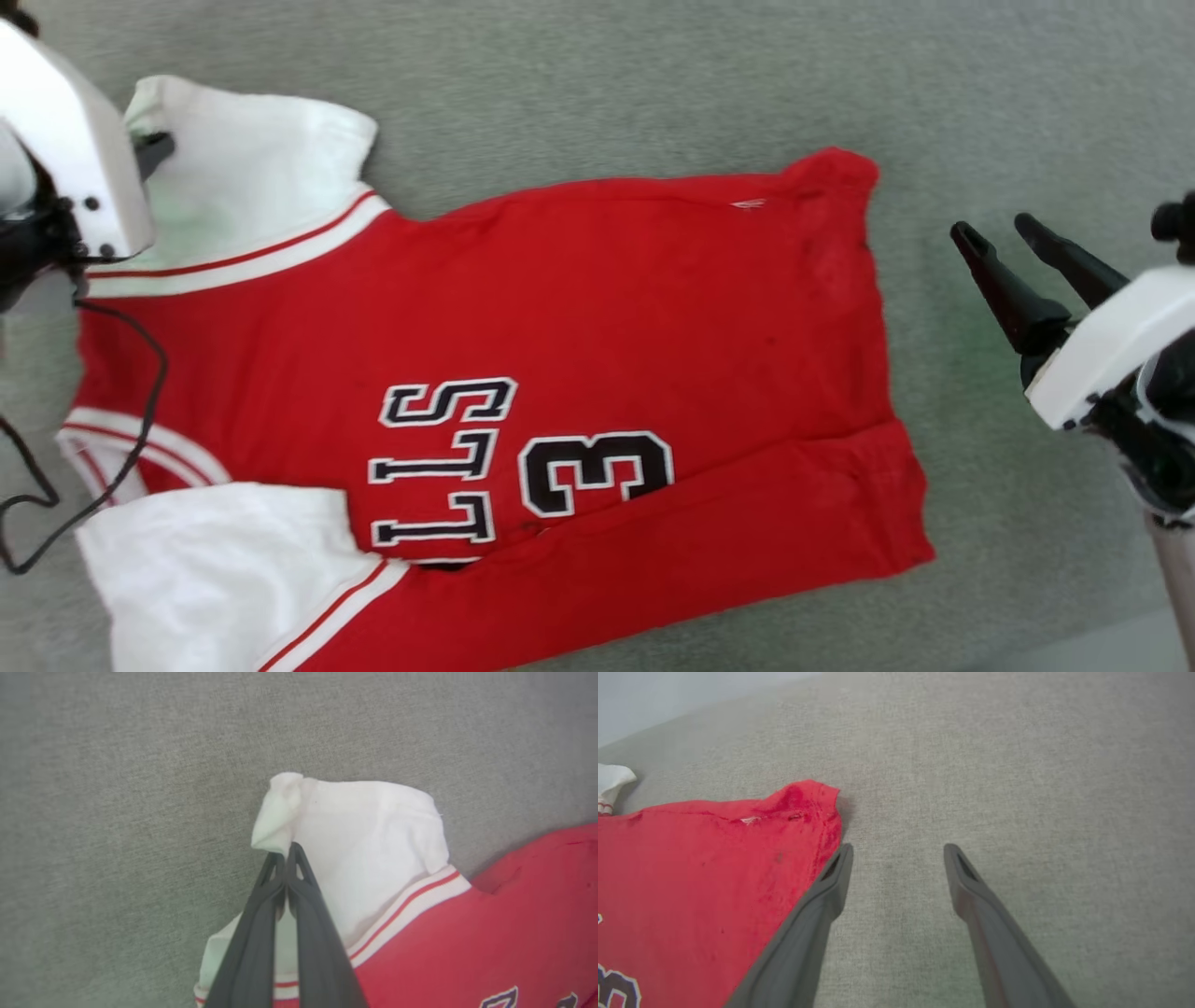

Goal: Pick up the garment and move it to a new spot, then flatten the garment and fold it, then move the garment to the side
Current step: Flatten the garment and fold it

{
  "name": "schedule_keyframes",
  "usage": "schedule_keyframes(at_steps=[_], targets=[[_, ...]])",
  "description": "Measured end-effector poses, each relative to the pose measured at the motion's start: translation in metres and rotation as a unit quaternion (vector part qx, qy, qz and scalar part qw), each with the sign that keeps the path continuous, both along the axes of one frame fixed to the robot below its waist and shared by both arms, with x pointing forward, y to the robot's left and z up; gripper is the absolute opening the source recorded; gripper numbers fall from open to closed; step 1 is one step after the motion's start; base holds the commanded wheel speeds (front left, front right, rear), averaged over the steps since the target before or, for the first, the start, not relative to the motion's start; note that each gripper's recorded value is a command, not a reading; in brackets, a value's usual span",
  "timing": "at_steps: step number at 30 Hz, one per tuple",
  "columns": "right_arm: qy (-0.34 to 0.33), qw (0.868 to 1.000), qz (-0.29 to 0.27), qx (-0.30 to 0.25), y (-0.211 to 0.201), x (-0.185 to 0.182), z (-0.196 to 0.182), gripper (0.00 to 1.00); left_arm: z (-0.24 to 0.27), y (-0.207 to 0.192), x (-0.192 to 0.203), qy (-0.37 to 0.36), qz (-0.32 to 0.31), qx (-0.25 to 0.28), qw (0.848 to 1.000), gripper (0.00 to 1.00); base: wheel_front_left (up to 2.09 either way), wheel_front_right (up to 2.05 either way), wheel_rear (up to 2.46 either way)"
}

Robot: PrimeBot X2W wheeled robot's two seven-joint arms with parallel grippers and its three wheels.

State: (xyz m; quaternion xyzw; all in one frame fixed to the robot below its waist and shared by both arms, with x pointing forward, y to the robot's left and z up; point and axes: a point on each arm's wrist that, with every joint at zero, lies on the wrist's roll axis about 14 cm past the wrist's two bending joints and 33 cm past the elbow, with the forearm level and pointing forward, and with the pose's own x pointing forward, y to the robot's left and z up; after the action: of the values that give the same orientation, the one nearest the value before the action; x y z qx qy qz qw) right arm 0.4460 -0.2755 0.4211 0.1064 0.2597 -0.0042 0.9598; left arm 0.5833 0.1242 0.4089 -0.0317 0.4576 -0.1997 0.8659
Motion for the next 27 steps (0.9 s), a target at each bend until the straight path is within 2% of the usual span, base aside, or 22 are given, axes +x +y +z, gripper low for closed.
schedule_keyframes(at_steps=[8,15,16,17,18,19,23,27], targets=[[0.088,0.992,0.088,0.017,0.037,0.042,-0.017,1.0,0.039,0.006,-0.009,-0.066,-0.026,0.015,0.997,0.0,0.0,0.0,0.0],[0.177,0.975,0.129,0.023,0.062,0.062,-0.053,1.0,0.031,0.014,-0.014,-0.074,-0.026,0.021,0.997,0.0,0.0,0.0,0.0],[0.195,0.971,0.135,0.022,0.065,0.061,-0.058,0.59,0.03,0.015,-0.015,-0.074,-0.025,0.022,0.997,0.0,0.0,0.0,0.0],[0.209,0.967,0.141,0.018,0.065,0.061,-0.06,0.59,0.029,0.016,-0.015,-0.075,-0.025,0.022,0.997,0.0,0.0,0.0,0.0],[0.221,0.964,0.147,0.013,0.066,0.061,-0.062,0.24,0.03,0.017,-0.016,-0.077,-0.025,0.023,0.996,0.0,0.0,0.0,0.0],[0.228,0.962,0.152,0.011,0.067,0.061,-0.062,0.0,0.03,0.018,-0.016,-0.079,-0.024,0.023,0.996,0.0,0.0,0.0,0.0],[0.229,0.959,0.165,0.003,0.073,0.061,-0.058,0.0,0.039,0.022,-0.014,-0.095,-0.015,0.017,0.995,0.0,0.0,0.0,0.0],[0.183,0.969,0.168,-0.01,0.075,0.069,-0.036,0.0,0.05,0.028,-0.018,-0.116,0.003,0.002,0.993,0.0,0.0,0.0,0.0]])
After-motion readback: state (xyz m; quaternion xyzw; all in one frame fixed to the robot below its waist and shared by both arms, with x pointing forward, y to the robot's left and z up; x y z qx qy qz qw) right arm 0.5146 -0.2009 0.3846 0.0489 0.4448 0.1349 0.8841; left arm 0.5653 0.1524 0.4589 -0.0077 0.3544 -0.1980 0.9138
